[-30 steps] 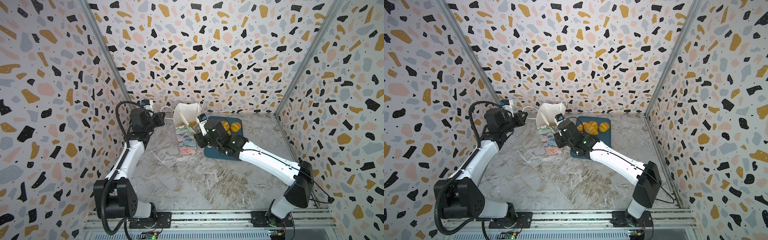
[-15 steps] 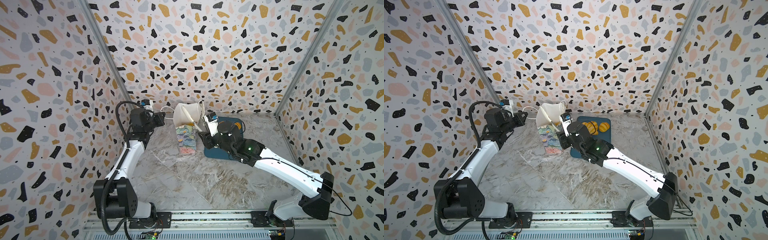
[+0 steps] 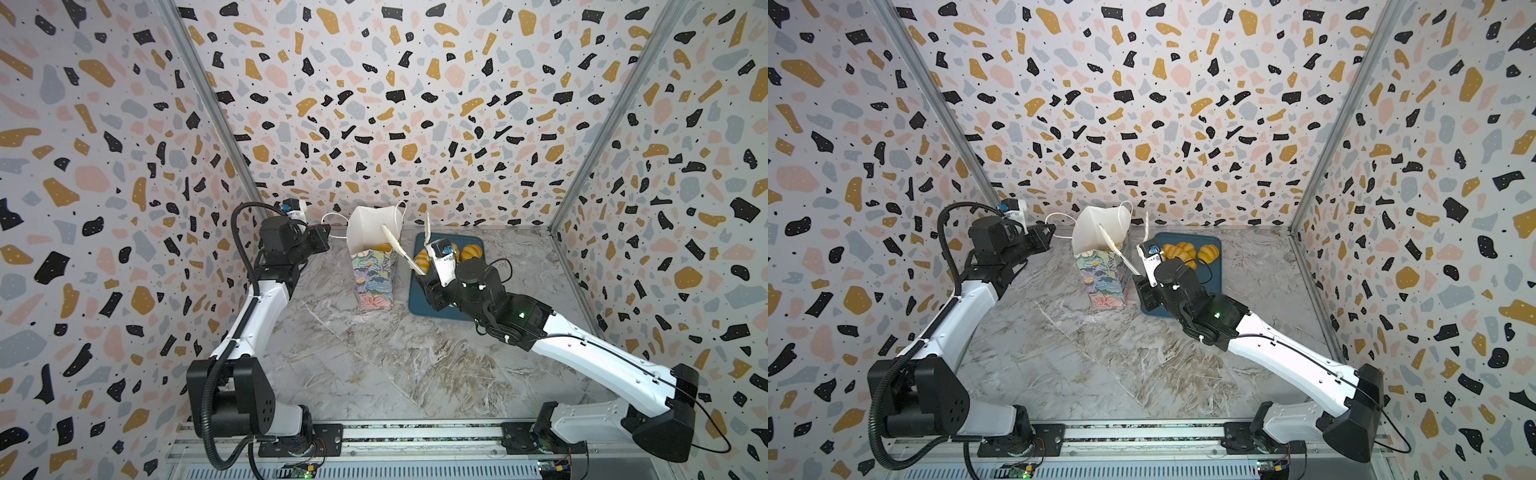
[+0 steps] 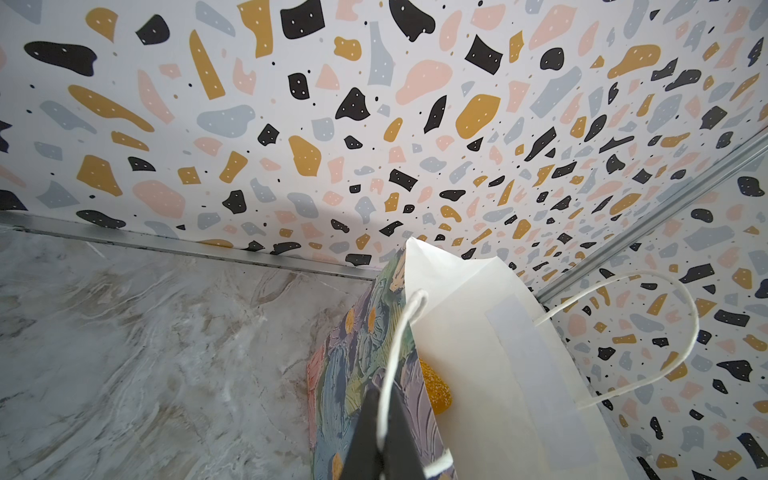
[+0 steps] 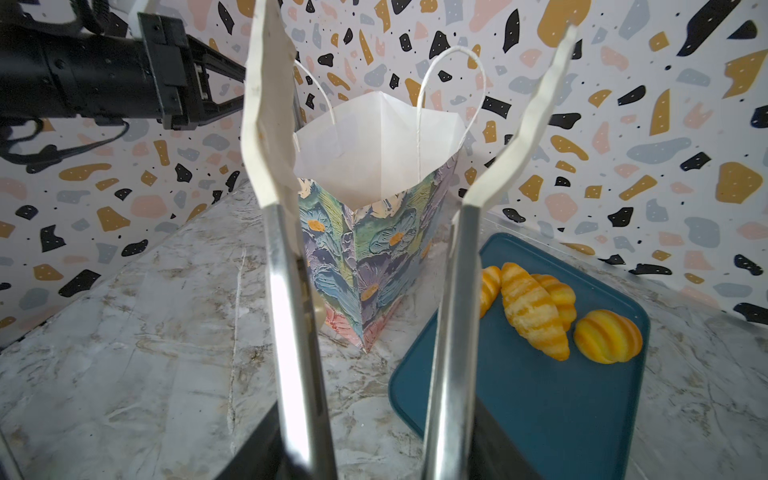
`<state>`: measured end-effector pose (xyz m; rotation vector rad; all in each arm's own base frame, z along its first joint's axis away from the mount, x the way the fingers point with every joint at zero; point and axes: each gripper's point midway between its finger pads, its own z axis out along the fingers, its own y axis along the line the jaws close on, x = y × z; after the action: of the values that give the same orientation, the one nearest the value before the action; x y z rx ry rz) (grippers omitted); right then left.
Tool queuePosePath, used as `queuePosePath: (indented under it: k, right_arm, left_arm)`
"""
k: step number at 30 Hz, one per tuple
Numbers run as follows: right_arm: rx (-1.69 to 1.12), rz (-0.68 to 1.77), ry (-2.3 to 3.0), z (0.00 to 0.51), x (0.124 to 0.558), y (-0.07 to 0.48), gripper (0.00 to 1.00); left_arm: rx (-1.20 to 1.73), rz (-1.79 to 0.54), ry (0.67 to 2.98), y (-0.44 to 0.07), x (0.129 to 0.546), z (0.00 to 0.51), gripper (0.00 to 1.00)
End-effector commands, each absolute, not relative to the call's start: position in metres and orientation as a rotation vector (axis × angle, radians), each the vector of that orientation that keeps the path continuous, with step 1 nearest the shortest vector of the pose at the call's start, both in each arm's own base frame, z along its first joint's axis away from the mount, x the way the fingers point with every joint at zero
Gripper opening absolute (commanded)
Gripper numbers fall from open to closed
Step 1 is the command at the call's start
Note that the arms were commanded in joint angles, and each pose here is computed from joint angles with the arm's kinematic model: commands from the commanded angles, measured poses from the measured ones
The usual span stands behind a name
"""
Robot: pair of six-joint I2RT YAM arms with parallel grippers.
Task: Place the fake bread into the paper bag
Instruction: 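Move the open tongs with the right gripper back over the teal tray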
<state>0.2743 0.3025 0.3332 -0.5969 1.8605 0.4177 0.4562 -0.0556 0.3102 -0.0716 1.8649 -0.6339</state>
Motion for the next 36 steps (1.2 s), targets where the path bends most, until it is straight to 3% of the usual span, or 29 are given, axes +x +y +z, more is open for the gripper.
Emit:
queuePosePath:
  k: [1,36]
  right_arm:
    - [-0.549,0.371,1.786,0.355,0.276,0.285,0.55]
    - [-0.464,0.214,1.998,0.235,0.314,0.191,0.55]
  left_arm:
    - [-0.05,-0.632,1.858,-0.058,0.457,0.312,0.0]
    - [-0.052,-0.627,1.858,-0.058,0.457,0.313,0.0]
